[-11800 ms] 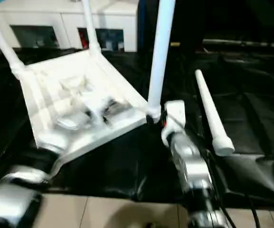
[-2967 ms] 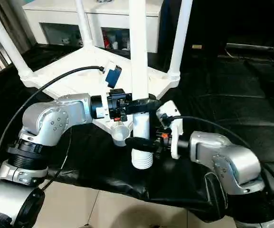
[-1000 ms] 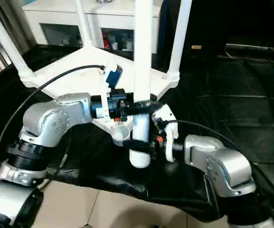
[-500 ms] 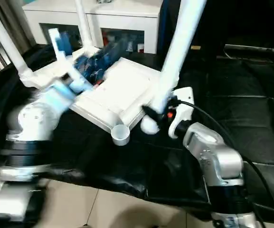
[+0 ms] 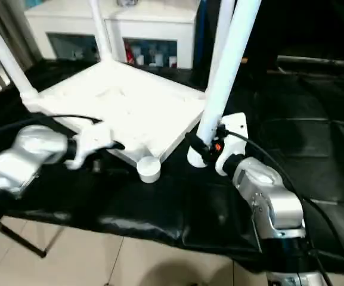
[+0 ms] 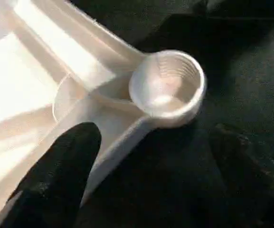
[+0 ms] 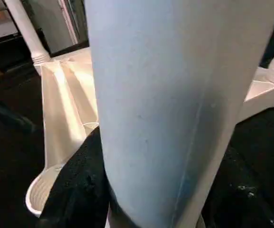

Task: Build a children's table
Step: Pick table leg

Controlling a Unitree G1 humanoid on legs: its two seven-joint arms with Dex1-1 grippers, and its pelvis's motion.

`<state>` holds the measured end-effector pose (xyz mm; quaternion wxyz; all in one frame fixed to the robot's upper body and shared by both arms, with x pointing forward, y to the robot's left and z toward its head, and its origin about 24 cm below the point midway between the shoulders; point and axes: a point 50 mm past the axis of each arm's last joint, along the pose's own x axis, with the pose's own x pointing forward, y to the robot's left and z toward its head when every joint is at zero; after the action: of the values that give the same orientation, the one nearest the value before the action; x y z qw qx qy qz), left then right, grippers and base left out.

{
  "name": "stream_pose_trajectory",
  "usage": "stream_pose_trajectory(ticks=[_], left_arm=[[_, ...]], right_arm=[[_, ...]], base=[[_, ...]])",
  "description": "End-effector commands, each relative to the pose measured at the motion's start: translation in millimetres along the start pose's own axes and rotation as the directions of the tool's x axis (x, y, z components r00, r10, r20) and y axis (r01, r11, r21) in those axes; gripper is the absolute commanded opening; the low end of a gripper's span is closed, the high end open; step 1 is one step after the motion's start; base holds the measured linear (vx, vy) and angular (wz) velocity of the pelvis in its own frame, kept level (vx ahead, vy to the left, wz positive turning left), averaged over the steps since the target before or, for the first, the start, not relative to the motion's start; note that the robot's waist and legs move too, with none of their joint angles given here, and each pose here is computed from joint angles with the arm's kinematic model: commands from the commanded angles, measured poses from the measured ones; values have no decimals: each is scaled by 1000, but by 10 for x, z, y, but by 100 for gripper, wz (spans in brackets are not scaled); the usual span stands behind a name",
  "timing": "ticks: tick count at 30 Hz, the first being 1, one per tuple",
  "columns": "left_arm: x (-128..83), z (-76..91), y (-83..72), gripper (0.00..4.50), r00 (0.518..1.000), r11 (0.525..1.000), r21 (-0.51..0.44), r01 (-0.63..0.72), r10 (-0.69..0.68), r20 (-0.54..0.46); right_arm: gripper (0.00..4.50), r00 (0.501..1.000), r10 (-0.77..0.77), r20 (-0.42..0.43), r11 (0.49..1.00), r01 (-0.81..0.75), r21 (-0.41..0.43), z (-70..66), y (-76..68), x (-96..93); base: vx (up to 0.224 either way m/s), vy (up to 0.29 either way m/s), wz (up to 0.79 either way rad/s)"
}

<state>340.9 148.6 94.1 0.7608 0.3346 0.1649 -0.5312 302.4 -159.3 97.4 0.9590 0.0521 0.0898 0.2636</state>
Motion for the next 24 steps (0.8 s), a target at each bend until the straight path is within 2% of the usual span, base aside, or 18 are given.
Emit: stream_pose_trajectory(ticks=[1, 7, 10, 14, 16, 20, 24], left_arm=[[75, -28, 20, 412, 999, 999, 33, -42, 43, -15], [253, -85, 64, 412, 990, 990, 64, -123, 128, -65], [324, -192, 61, 412, 981, 988, 112, -105, 121, -151], [354, -287, 38, 412, 975, 993, 82, -86, 101, -198], [364, -321, 15, 412, 977, 997, 38, -63, 69, -200], [370, -344, -4, 412, 979, 999, 26, -27, 32, -203], [359, -219, 88, 412, 993, 995, -87, -44, 35, -109]], right_arm=[[193, 999, 20, 37, 999, -19, -44, 99, 29, -7], [193, 999, 25, 38, 999, -24, -41, 101, 42, 8], [193, 999, 36, 38, 998, -34, -56, 117, 56, 27], [193, 998, 40, 43, 998, -37, -59, 130, 53, 30], [193, 998, 43, 39, 998, -40, -56, 121, 49, 22], [193, 998, 48, 36, 997, -45, -63, 120, 51, 23], [193, 998, 51, 36, 997, -48, -65, 132, 38, 36]], base=[[0, 0, 0], [0, 0, 0], [0, 0, 0], [0, 0, 0], [0, 0, 0], [0, 0, 0], [0, 0, 0]])
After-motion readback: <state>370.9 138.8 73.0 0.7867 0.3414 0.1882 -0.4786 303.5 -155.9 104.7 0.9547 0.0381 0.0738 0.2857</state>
